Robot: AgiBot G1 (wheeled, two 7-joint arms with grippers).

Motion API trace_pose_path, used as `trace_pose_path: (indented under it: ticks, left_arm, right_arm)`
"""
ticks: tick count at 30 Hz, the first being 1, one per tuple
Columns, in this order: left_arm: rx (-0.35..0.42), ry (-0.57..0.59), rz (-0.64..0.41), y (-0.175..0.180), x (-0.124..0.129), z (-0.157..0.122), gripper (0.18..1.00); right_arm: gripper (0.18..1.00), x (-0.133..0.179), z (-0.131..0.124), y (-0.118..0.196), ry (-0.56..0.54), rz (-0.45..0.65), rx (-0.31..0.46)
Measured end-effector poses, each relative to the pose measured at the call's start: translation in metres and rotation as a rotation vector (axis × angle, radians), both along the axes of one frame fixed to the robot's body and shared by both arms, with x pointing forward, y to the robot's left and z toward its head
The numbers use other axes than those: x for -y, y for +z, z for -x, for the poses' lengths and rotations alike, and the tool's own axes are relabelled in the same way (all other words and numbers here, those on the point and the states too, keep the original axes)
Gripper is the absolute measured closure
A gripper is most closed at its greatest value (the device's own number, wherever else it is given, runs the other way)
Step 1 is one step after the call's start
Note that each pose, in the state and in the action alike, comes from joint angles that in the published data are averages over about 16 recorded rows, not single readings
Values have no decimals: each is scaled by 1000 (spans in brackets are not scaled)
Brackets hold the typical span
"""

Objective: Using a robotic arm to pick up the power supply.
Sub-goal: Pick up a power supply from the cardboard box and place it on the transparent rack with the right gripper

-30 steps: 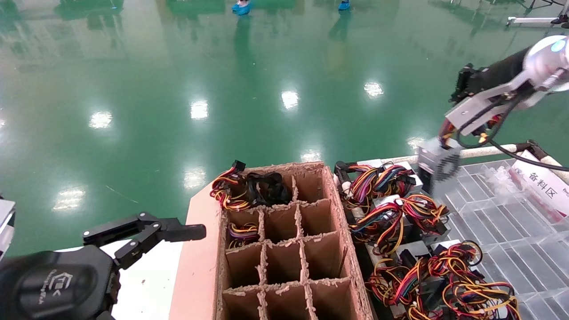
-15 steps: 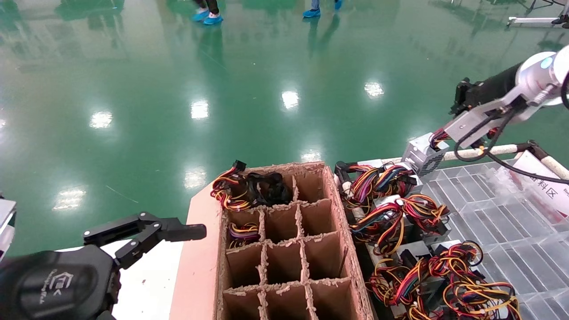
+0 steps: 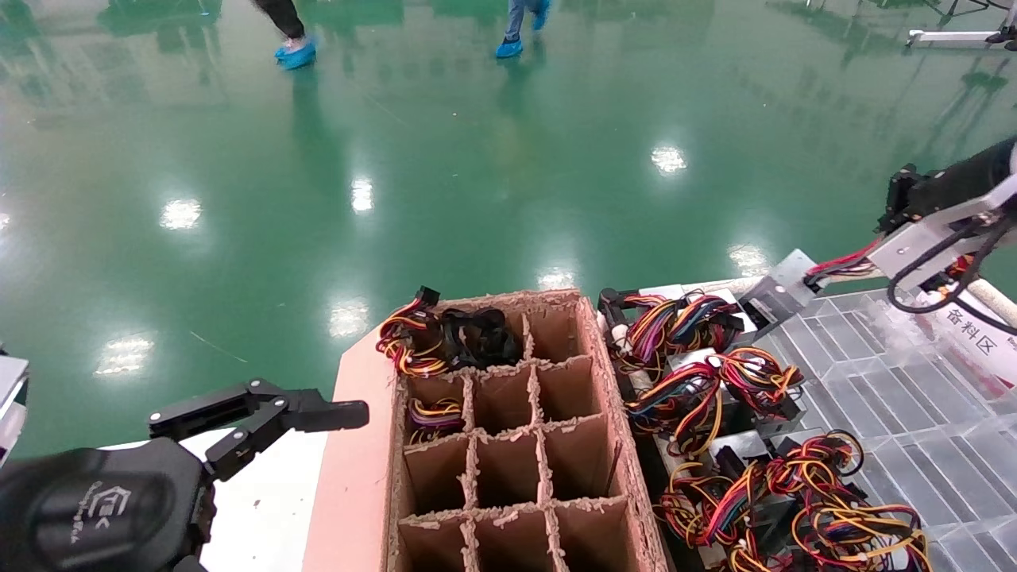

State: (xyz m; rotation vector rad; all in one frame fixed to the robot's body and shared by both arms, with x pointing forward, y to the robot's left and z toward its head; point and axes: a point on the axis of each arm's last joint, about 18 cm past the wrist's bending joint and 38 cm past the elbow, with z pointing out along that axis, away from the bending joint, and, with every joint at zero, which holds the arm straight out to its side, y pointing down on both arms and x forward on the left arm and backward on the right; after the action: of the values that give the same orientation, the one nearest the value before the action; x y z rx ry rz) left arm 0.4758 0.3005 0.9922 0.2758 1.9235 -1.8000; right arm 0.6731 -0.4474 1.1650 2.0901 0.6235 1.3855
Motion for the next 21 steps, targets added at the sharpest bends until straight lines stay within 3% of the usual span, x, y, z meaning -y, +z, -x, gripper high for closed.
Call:
trace_pose_path:
  ticks: [21]
  left_arm:
    - [0,0,0,0,0,0,184]
  right_arm:
    - [965,16,-3,-6,-43,9,26]
